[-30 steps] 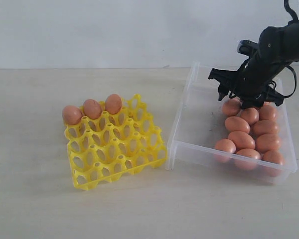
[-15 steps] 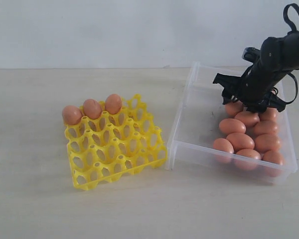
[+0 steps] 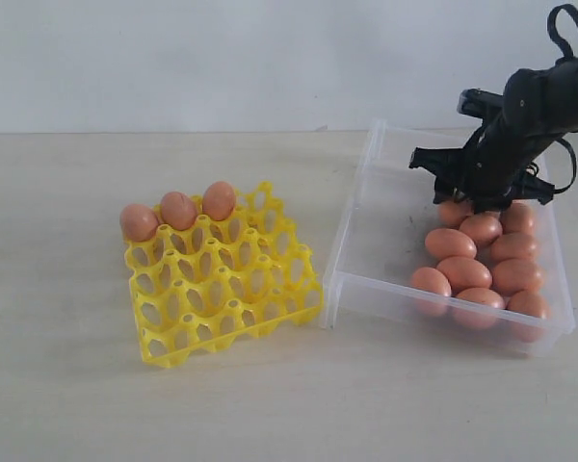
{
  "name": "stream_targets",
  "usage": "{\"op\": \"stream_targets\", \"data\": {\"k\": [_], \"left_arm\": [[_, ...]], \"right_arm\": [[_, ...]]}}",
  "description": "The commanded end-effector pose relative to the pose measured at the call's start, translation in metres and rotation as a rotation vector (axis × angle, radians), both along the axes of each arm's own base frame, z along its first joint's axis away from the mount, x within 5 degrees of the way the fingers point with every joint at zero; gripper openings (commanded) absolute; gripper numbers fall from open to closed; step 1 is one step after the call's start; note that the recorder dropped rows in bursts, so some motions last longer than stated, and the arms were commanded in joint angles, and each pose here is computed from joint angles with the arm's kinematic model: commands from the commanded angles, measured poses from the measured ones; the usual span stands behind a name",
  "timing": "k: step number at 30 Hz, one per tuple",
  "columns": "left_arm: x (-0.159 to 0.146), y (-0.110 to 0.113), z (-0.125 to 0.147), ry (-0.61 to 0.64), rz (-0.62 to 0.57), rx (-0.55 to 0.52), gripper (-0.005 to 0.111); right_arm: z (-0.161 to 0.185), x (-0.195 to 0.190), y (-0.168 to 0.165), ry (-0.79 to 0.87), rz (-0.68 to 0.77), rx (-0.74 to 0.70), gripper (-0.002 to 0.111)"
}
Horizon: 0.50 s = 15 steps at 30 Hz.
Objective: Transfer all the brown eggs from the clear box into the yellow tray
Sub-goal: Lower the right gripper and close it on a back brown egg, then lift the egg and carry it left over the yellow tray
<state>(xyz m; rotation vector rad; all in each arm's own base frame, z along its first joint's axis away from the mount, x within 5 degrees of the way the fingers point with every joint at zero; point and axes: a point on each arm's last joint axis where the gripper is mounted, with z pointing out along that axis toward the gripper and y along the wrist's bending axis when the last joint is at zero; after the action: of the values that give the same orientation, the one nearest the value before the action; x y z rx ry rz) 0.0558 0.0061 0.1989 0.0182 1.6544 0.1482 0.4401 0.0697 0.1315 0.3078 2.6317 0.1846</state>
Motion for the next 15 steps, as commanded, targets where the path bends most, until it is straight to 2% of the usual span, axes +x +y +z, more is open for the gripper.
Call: {"op": "stream_targets", "data": {"k": [1,8,12,15], "left_arm": [[0.0,0.0,-0.001,0.0,-0.005,-0.005,0.004],[0.0,0.0,-0.001,0.0,-0.005,-0.005,0.004],[0.0,0.0,-0.001,0.0,-0.005,-0.005,0.004],[0.0,0.0,-0.001,0.0,-0.005,-0.005,0.004]], "right_arm": [[0.007,0.008,-0.001,-0.105,0.114,-0.058,0.0],[-0.009,0.003,-0.002,-0.369,0.157,-0.076,0.0],[-0.02,-0.018,-0.001,-0.713,0.222,-0.072,0.0],[-0.012,-0.033,0.004,-0.982,0.292,-0.035,0.0]]}}
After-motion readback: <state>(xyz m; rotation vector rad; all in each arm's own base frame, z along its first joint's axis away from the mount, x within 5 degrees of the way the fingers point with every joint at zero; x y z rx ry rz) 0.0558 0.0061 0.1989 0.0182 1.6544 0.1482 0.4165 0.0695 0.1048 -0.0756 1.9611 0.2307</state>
